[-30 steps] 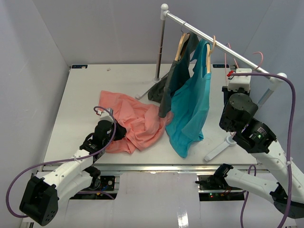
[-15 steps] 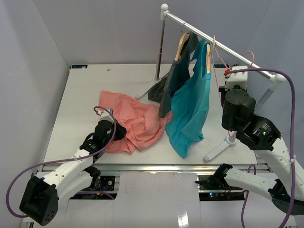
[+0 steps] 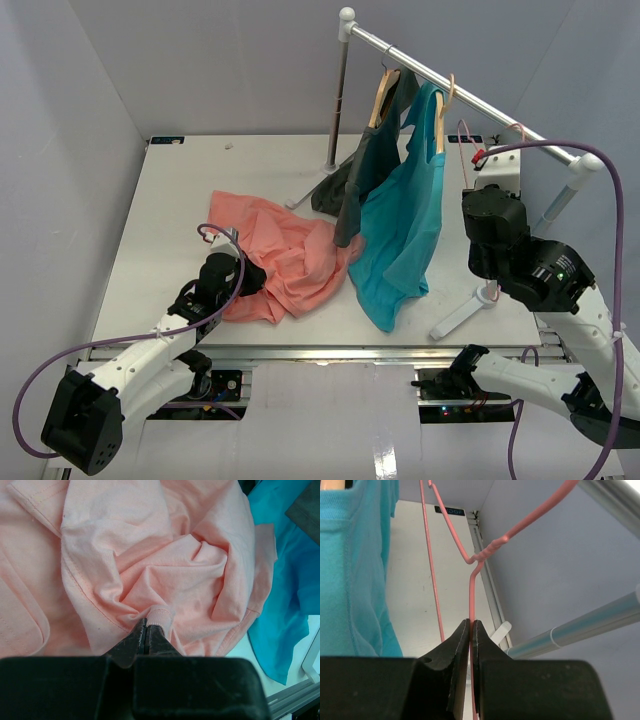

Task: Place the t-shirt on the hanger
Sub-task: Pick up the hanger from the clothesline.

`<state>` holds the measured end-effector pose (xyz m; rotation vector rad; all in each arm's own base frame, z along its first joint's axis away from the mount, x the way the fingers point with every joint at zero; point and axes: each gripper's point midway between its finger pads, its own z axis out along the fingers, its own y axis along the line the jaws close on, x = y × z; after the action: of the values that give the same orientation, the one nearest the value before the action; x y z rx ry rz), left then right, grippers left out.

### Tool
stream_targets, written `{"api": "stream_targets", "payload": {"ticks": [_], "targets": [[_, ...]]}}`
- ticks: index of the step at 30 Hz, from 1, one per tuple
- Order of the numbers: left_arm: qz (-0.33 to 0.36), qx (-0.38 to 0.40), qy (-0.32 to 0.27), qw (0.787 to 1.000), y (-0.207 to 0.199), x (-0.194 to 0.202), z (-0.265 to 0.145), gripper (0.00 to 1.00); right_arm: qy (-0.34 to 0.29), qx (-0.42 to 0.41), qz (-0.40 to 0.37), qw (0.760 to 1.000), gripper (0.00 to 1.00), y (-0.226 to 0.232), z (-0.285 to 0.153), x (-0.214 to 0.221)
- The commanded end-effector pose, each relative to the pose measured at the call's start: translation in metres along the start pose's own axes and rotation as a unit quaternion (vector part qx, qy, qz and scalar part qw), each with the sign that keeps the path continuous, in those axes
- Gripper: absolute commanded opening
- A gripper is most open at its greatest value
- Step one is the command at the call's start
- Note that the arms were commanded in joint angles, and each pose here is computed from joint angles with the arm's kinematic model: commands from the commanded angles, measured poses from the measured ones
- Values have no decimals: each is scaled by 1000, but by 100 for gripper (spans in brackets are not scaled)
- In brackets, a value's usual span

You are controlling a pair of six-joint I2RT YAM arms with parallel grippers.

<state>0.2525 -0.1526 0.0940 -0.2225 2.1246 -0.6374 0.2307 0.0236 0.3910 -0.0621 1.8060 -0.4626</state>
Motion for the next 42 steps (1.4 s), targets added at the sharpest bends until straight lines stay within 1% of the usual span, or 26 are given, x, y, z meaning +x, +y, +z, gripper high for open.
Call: {"api": "stream_targets", "payload": {"ticks": [1,4,10,18,26,29,33,36,42], "targets": [[4,15,-5,1000,-9,-6,0,0,-85,28,42,995,8,-20,-3,-38],[3,14,-2,1000,-8,-4,0,0,-110,18,63,992,8,-26,-8,-50],[3,17,-3,1000,-10,-5,0,0,-103,-14,62,993,8,-30,-17,-50],[3,17,0,1000,-10,-4,1,0,-133,-74,73,986,8,-27,-29,-65],[4,17,0,1000,-10,-4,0,0,-90,-78,68,991,8,-29,-32,-49],[3,16,1,1000,-9,-4,1,0,-79,-85,78,990,8,-34,-37,-44],[4,21,-7,1000,-12,-8,3,0,-73,-123,80,987,8,-29,-45,-41],[3,21,-8,1000,-12,-8,3,0,-69,-147,106,981,8,-31,-54,-39],[3,20,-7,1000,-12,-7,3,0,-69,-146,128,979,8,-51,-65,-30]]}}
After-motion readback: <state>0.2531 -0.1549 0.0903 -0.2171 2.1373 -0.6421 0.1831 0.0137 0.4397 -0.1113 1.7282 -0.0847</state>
